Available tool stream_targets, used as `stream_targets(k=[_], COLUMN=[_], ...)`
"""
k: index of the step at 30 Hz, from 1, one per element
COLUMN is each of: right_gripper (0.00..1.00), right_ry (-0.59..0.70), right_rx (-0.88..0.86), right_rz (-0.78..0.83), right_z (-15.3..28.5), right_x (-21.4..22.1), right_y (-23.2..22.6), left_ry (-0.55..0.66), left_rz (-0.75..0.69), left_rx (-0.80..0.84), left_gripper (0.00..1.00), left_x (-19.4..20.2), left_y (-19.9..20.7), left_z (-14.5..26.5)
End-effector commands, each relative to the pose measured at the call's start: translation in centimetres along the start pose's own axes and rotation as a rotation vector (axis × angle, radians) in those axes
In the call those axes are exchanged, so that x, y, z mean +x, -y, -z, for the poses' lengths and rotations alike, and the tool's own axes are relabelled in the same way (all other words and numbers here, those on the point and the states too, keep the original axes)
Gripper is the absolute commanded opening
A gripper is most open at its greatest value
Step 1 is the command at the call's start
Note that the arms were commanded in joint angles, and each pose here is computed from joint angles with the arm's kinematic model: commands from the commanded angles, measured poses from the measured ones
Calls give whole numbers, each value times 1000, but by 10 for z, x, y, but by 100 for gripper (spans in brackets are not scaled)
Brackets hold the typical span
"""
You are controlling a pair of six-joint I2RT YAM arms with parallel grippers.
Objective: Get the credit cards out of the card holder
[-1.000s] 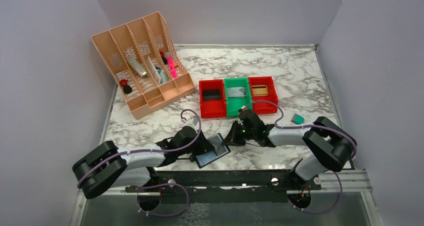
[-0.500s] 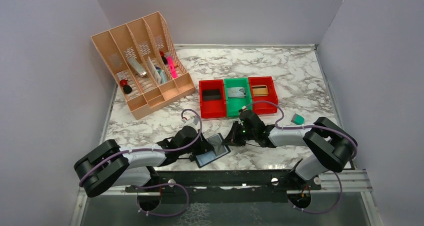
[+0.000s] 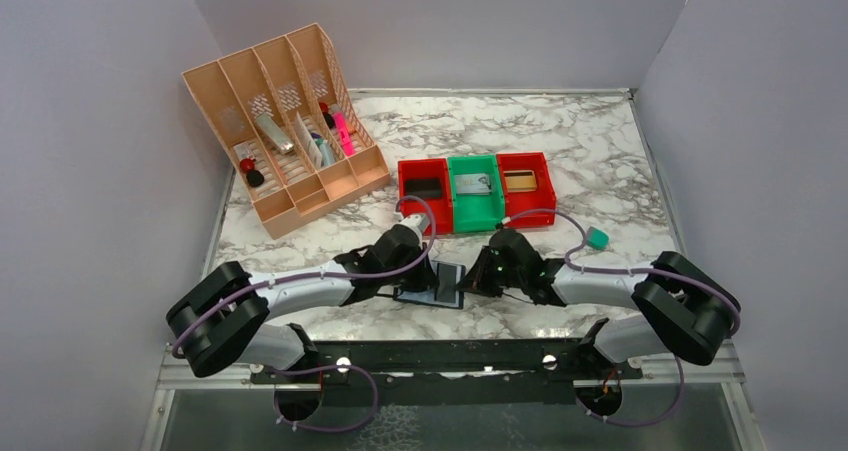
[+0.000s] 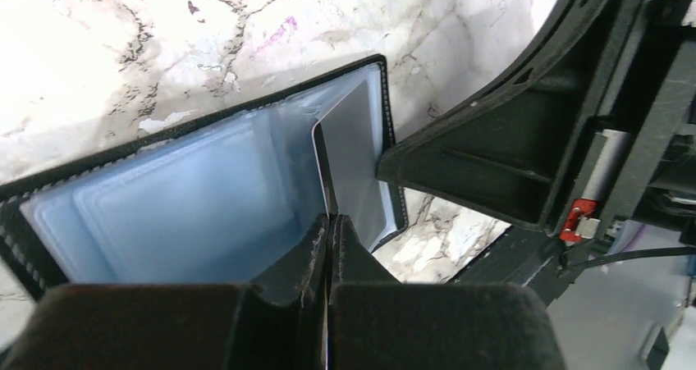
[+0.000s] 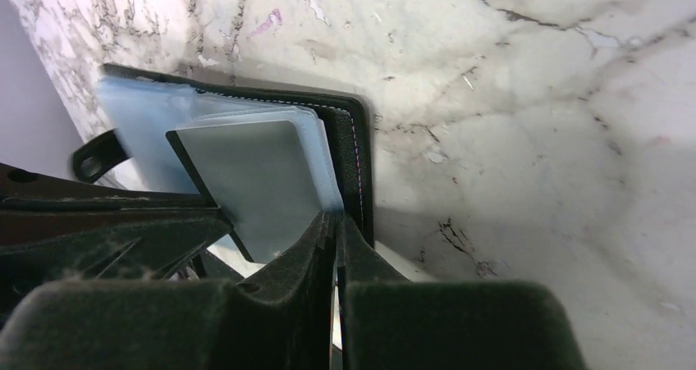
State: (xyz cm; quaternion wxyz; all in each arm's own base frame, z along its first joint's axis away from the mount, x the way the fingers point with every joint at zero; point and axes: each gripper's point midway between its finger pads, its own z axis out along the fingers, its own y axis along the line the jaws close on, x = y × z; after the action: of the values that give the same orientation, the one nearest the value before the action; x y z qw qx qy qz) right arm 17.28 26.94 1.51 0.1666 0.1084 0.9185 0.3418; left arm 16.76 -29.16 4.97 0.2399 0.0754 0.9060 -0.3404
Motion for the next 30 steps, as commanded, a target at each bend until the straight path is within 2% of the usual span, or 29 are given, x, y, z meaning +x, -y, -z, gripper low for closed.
stream_targets(k=[1,9,16,21,23,25,30], right_gripper=[10,11,17,21,21,18,13], right_ry=[-4,22,-2,-79,-133,-156,-91], right_rx=[329,236,-84,-226,-191,-76,228], right_rz=[3,94,273,341,339,289,222], right_z=[13,17,27,20,8,-6,-16], right_x=[17,2,-1,9,14,15,5], right_y=[86,55,-18,-46,-40,-19,44], left_ry=[-82,-78,-61,-40,-37,-35,-48], left_rz=[-72,-68,-70,-62,-60,-61,-74], left_rx=[-76,-103,-91,-105,-107,-114,-179], left_gripper=[0,0,0,0,0,0,0], left_x=[17,24,16,11,10,9,9], left_y=[-20,-34,-28,-28,-28,-29,-38], left_z=[3,12,11,10,10,10,17])
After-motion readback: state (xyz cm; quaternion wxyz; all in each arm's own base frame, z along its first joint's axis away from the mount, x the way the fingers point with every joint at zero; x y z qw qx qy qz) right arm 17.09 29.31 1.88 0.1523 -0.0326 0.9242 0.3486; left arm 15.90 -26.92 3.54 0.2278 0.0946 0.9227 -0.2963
